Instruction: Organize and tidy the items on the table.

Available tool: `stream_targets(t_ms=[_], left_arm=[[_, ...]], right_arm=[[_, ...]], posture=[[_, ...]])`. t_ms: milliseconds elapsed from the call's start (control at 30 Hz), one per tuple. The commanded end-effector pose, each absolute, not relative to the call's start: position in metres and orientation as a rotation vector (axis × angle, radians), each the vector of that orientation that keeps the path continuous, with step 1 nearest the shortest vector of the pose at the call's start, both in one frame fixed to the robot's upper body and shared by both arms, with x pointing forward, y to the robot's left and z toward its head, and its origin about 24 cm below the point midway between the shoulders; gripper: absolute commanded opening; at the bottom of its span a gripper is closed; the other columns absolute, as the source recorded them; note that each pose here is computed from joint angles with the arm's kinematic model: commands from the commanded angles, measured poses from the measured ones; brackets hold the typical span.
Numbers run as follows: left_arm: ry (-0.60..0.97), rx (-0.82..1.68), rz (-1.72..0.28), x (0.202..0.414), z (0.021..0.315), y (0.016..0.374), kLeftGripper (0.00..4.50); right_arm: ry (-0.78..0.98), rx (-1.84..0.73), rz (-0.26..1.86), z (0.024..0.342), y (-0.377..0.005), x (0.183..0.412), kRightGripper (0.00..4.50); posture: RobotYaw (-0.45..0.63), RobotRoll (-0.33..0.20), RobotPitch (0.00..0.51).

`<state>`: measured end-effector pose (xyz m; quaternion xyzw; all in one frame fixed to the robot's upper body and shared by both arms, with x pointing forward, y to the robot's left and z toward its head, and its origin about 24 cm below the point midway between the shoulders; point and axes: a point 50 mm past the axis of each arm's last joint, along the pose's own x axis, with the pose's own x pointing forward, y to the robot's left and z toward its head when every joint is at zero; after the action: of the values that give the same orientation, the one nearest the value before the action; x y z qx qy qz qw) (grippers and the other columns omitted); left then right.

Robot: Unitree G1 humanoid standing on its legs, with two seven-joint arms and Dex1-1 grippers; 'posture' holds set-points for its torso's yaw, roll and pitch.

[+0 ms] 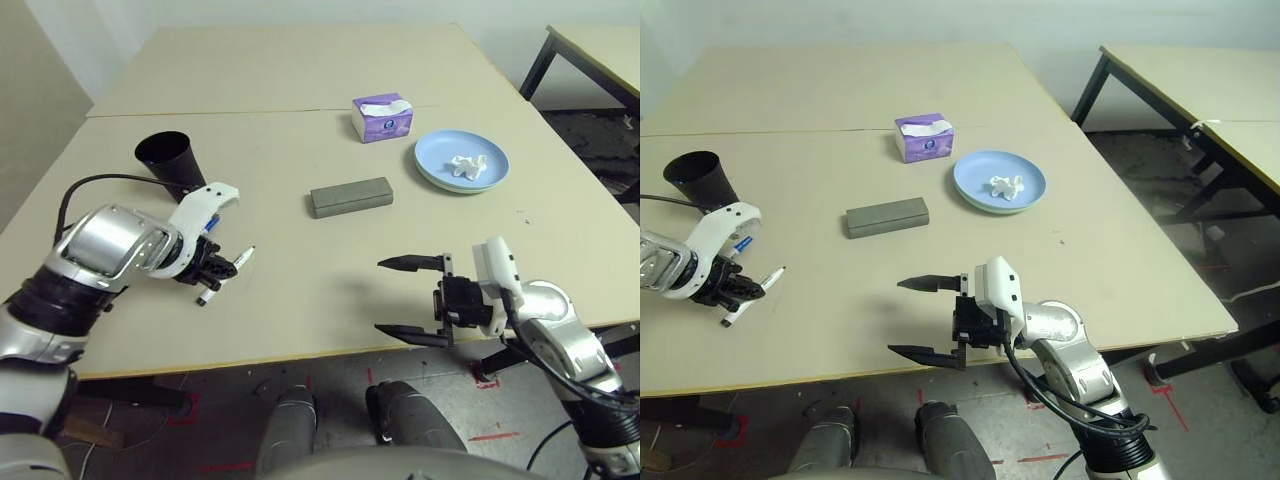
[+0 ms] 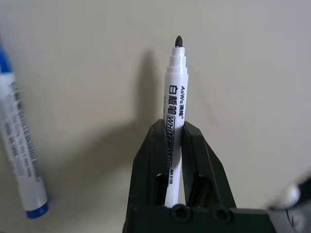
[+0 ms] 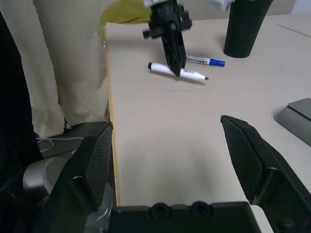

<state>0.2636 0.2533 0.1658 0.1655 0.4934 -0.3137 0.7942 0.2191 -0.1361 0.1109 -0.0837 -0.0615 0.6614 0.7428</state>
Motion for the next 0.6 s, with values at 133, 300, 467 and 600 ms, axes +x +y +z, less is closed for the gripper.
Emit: stream_targets(t_ms=[133, 300, 467, 600], left_arm=[[0.857, 0.336, -0.747, 0.27, 0.21, 0.261, 0.27], [0.708, 0.291, -0.815, 0.265, 0.233, 0.267, 0.27], [0.526, 0.188, -0.747, 0.268, 0.252, 0.278, 0.27], [0.382, 0.128, -0.639, 0.275, 0.264, 0.288, 0.27]], right_arm=[[-0.132, -0.166, 1.447, 0.109, -0.139, 0.223, 4.5], [-0.135, -0.165, 1.452, 0.11, -0.138, 0.228, 4.5], [-0.146, -0.178, 1.447, 0.113, -0.139, 0.235, 4.5], [-0.149, -0.178, 1.442, 0.114, -0.139, 0.238, 4.5]], posture=[[-0.1, 0.0, 0.125], [-0.07, 0.0, 0.127], [-0.05, 0.0, 0.125], [-0.04, 0.0, 0.125]])
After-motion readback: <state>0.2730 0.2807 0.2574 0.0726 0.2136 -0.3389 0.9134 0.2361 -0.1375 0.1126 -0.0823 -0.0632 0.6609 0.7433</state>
